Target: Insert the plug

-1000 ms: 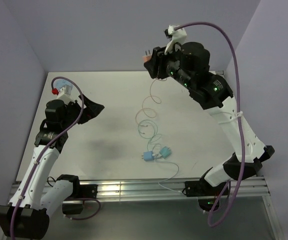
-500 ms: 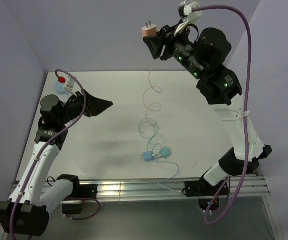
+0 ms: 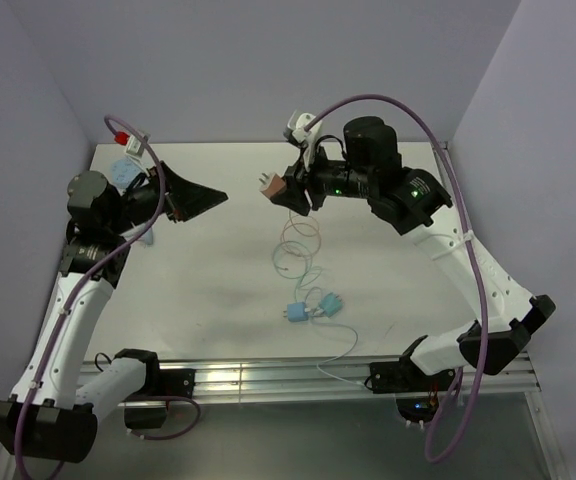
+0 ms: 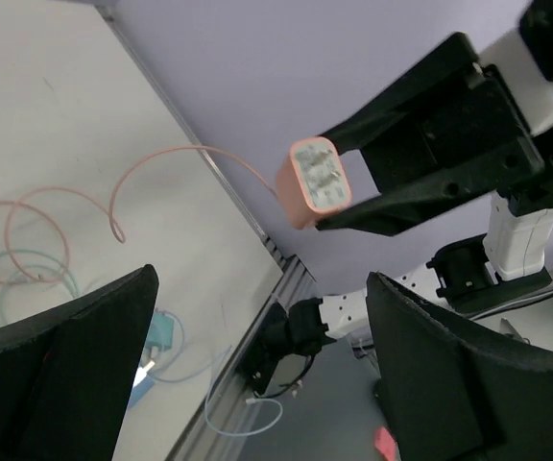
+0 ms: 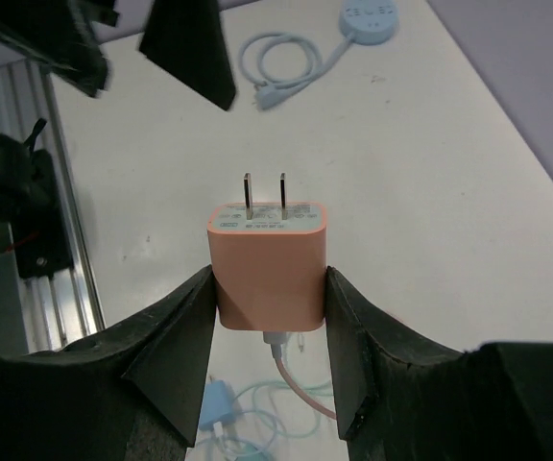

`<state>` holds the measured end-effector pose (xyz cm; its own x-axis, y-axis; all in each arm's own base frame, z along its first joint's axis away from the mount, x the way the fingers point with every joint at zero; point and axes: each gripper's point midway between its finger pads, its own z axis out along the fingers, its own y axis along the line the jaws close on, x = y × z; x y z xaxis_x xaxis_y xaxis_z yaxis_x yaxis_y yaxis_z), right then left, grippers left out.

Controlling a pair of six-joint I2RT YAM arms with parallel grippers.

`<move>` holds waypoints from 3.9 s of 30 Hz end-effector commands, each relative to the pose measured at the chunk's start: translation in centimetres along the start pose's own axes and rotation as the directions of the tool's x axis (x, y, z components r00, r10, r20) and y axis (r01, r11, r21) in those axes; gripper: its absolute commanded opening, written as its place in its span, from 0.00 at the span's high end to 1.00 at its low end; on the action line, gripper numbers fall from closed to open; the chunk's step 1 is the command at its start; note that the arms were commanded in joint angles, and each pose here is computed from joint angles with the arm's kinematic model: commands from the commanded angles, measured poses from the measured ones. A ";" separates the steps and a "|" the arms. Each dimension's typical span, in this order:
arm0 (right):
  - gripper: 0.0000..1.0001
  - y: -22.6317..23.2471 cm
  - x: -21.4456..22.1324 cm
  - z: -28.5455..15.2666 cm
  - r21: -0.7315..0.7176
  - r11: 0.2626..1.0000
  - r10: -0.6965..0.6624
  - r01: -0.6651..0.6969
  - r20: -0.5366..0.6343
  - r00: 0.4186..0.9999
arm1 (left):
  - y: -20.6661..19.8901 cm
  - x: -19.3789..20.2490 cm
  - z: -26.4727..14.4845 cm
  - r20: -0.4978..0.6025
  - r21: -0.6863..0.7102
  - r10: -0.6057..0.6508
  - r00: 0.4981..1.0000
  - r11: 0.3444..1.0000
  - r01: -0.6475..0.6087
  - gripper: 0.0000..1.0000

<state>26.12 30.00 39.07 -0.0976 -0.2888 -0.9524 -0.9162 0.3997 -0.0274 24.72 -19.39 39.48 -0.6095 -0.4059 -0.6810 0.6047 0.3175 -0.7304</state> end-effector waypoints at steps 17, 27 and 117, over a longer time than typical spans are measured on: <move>1.00 4.9 4.1 2.0 -0.203 0.977 -0.087 0.065 -0.100 0.991 | -0.2 6.1 3.9 -0.235 0.014 -0.126 0.964 0.991 0.134 0.05; 1.00 5.1 4.1 2.3 -0.213 0.975 -0.092 0.067 -0.110 0.990 | 0.4 7.3 4.7 -0.271 -0.015 -0.157 0.950 0.987 0.158 0.13; 0.49 9.5 -5.4 -1.1 -0.589 0.681 0.718 -0.435 0.420 0.555 | -7.4 4.3 -0.8 0.132 0.321 -0.026 0.991 0.947 -0.018 1.00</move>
<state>18.88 34.83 40.40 -0.5937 0.4556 -0.6633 -0.7554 -0.0314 0.6545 18.06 -22.90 40.80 -0.5788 -0.5194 -0.6287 0.7067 0.0652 -0.7045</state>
